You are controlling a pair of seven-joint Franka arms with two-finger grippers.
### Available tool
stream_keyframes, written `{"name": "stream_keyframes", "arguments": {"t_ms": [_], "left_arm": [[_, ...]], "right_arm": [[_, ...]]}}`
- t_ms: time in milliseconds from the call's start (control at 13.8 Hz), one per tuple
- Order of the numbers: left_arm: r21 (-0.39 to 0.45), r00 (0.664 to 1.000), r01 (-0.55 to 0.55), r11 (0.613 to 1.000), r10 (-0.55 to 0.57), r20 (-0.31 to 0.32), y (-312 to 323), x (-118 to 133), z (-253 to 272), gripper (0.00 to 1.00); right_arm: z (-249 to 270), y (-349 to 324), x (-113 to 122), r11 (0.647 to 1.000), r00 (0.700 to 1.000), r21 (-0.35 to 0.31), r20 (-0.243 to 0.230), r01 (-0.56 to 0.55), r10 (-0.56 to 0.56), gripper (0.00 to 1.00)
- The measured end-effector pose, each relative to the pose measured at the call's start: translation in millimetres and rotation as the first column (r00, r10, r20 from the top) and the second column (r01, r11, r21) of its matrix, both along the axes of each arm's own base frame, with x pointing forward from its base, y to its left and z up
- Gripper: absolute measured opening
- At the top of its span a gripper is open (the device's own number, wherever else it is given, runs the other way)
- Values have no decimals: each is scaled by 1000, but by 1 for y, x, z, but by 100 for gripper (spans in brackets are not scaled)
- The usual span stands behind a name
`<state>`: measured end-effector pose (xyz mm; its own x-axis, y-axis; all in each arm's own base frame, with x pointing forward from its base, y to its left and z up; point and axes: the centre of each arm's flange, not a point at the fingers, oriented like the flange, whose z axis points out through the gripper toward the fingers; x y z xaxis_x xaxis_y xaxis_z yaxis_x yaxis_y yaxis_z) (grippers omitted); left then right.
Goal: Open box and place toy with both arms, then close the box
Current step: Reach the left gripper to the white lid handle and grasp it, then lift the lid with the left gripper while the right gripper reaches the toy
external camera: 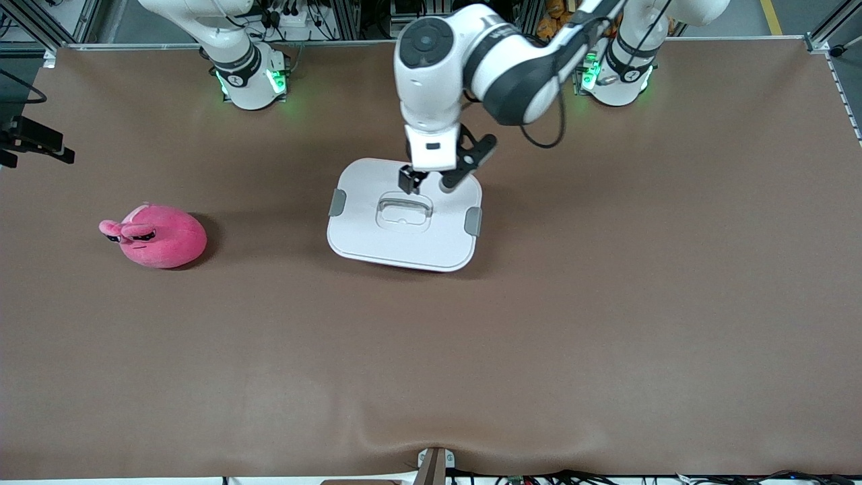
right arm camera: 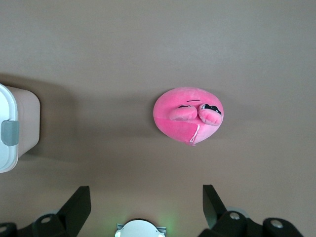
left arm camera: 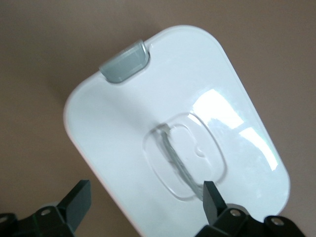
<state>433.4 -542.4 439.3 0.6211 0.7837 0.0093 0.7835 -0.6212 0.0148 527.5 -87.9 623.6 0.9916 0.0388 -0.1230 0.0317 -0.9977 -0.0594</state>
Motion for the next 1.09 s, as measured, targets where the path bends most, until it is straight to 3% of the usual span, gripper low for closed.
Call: {"name": "stream_keyframes", "arguments": {"t_ms": [290, 581, 726, 871, 944, 1089], "left_arm": [[7, 986, -141, 990, 140, 94, -33, -14, -43, 100], [-32, 961, -249, 968, 251, 119, -40, -7, -64, 100], [-32, 952, -273, 961, 275, 136, -40, -5, -68, 94], [-30, 950, -277, 960, 278, 141, -40, -4, -71, 73], [-30, 950, -276, 961, 278, 141, -40, -4, -73, 68], [-30, 951, -276, 961, 277, 140, -41, -4, -76, 68]], "right_arm": [[-7, -1, 4, 1000, 1000, 1, -13, 0, 0, 100], [-15, -1, 7, 995, 994, 18, -24, -102, 102, 100], [-24, -1, 12, 988, 987, 29, -37, -152, 153, 100], [-35, -1, 17, 982, 981, 38, -53, -183, 185, 100], [-39, -1, 19, 978, 976, 44, -59, -206, 208, 100], [-47, -1, 21, 964, 962, 61, -70, -259, 262, 100]]}}
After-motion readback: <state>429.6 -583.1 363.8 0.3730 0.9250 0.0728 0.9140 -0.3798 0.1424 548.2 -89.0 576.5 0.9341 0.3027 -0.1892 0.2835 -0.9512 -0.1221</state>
